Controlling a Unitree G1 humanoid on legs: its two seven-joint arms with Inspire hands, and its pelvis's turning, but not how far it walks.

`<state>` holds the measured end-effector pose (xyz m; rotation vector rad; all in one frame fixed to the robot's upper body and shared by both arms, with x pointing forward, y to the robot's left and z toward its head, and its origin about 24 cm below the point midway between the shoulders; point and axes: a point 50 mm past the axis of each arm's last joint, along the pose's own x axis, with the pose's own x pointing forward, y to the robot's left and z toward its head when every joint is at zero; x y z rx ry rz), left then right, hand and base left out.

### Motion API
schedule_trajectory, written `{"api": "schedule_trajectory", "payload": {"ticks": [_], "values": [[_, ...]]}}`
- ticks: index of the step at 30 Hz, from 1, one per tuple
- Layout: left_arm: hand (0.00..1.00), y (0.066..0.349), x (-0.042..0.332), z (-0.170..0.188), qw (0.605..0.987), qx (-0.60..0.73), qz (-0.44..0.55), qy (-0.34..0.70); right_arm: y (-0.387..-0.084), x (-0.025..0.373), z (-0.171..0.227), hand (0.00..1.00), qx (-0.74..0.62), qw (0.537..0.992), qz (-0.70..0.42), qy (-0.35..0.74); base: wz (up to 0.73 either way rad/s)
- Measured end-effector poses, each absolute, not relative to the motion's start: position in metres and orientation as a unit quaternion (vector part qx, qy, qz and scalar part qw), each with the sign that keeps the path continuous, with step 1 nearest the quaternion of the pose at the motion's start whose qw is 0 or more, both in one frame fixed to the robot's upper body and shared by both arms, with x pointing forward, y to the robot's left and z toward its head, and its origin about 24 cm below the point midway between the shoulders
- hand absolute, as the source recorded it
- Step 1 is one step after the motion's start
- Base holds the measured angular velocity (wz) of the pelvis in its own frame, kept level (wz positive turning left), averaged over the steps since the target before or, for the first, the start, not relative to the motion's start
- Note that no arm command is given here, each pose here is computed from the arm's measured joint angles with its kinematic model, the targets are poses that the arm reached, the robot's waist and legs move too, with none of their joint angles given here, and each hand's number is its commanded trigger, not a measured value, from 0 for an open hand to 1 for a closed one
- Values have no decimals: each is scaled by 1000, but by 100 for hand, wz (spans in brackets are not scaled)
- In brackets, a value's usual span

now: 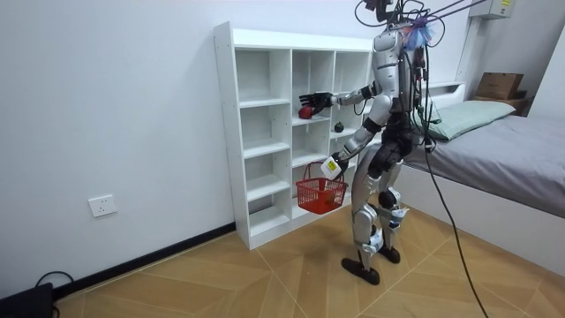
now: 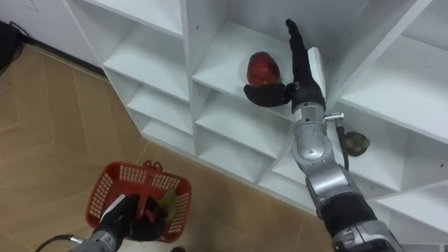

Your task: Collect fruits from the closet

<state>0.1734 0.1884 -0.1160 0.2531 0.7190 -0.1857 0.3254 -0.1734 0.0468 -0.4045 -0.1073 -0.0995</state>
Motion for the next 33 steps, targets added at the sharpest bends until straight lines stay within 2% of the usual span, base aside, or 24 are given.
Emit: {"api": "schedule_trajectory", "payload": {"ticks": [33], "values": [[100,179,191,-109,927,134,-121,328,-201,339,40,0,-138,984,-110,-3,0]]}}
